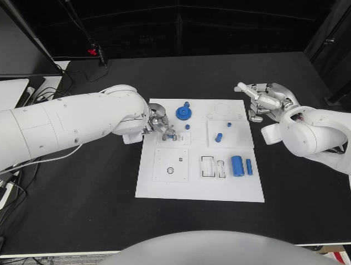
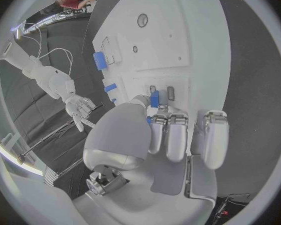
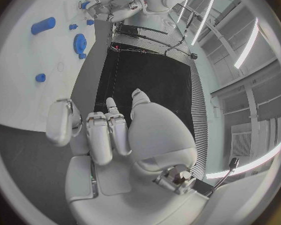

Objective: Assemble the parts on the task board

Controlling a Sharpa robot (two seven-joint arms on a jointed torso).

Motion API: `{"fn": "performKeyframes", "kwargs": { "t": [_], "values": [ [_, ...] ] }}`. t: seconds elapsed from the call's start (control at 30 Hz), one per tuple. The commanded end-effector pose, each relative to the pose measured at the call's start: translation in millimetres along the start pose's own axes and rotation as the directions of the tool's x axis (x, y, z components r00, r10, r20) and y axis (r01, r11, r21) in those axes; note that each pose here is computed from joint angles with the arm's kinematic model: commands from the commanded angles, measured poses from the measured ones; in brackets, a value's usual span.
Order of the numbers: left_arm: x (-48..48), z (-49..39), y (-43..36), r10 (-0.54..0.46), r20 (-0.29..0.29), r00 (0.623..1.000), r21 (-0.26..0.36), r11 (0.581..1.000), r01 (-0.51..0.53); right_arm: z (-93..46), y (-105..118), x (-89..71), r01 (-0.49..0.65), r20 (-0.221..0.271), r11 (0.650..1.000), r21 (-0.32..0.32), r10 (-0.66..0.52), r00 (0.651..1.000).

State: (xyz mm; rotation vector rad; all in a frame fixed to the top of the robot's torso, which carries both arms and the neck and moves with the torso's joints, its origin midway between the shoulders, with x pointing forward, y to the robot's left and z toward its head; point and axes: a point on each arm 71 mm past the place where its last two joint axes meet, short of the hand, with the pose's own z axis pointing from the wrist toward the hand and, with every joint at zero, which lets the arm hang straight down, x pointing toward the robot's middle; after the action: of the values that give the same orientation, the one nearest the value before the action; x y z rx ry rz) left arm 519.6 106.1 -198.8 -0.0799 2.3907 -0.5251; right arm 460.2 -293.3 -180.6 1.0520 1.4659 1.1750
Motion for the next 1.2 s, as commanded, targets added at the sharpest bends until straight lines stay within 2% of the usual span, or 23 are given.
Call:
{"fn": "performKeyframes", "kwargs": {
  "t": [0.03,0.43,1.2],
  "values": [
    [1.0,0.4,0.0,0.017,-0.024,1.0,-0.012,1.0,-0.017,-0.1,0.4,1.3,-0.035,-0.005,0.999,0.007,0.035,0.999],
    [2.1,1.3,-0.9,0.022,-0.036,0.999,-0.007,1.0,-0.022,-0.3,0.3,1.7,-0.048,-0.005,0.999,0.011,0.048,0.999],
    [7.3,4.7,-7.8,0.034,-0.051,0.998,-0.011,0.999,-0.034,-0.6,0.4,2.2,-0.056,-0.006,0.998,0.012,0.056,0.998]
  ]
}}
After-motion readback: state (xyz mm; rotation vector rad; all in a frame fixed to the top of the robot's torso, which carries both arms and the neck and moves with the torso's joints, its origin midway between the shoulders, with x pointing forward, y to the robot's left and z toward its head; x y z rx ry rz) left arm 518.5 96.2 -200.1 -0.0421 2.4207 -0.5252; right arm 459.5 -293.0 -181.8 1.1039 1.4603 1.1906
